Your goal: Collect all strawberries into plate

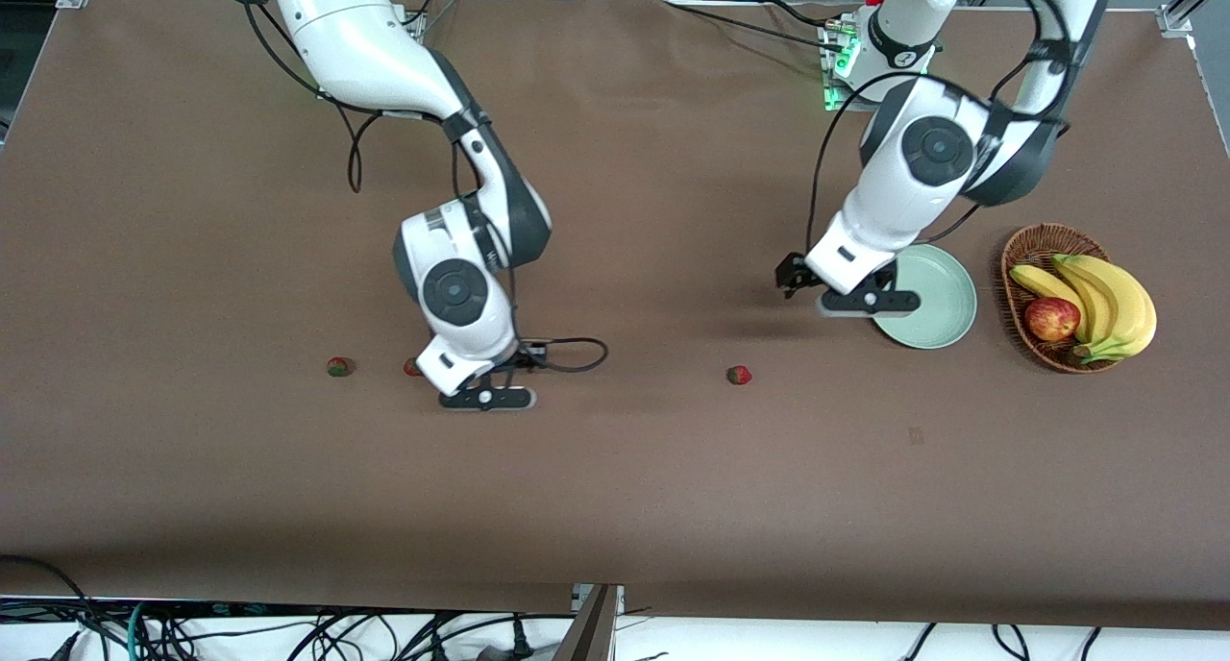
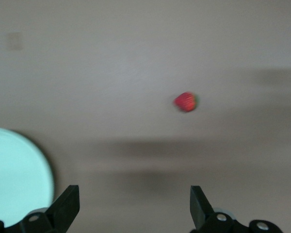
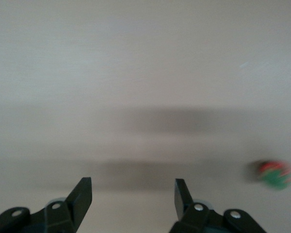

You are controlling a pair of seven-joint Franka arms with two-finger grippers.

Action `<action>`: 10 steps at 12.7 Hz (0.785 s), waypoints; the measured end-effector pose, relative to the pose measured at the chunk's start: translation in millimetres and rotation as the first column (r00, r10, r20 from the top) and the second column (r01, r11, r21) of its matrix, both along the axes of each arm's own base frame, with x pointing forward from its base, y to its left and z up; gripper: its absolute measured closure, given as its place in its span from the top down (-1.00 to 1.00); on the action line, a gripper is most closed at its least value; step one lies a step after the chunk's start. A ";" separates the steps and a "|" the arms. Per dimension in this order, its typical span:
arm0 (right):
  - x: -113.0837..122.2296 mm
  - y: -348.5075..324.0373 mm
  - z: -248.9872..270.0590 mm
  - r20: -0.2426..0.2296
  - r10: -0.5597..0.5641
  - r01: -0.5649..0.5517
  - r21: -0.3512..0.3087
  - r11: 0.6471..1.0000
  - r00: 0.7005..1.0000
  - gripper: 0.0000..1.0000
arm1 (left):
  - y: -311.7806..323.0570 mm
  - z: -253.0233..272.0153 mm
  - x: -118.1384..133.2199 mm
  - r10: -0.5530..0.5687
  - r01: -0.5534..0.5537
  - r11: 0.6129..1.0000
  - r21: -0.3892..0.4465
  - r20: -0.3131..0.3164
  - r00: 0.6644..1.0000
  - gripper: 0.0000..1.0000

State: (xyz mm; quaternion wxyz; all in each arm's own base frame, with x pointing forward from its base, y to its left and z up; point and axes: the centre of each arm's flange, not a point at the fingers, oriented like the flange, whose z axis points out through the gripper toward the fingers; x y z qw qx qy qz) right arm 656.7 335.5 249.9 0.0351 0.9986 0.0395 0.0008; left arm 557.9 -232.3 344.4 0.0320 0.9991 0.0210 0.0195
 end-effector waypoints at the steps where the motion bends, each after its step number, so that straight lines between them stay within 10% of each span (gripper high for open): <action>1: 5.6 -22.9 -6.4 -0.011 0.033 -0.034 -0.028 0.999 0.999 0.55 | -14.2 -11.2 11.0 0.010 -0.010 1.000 0.005 -0.001 1.000 1.00; 10: 7.6 -108.2 -44.0 -0.093 0.110 -0.120 -0.112 0.986 0.990 0.55 | -63.9 -141.3 73.4 0.088 -0.087 0.996 0.023 -0.057 0.995 1.00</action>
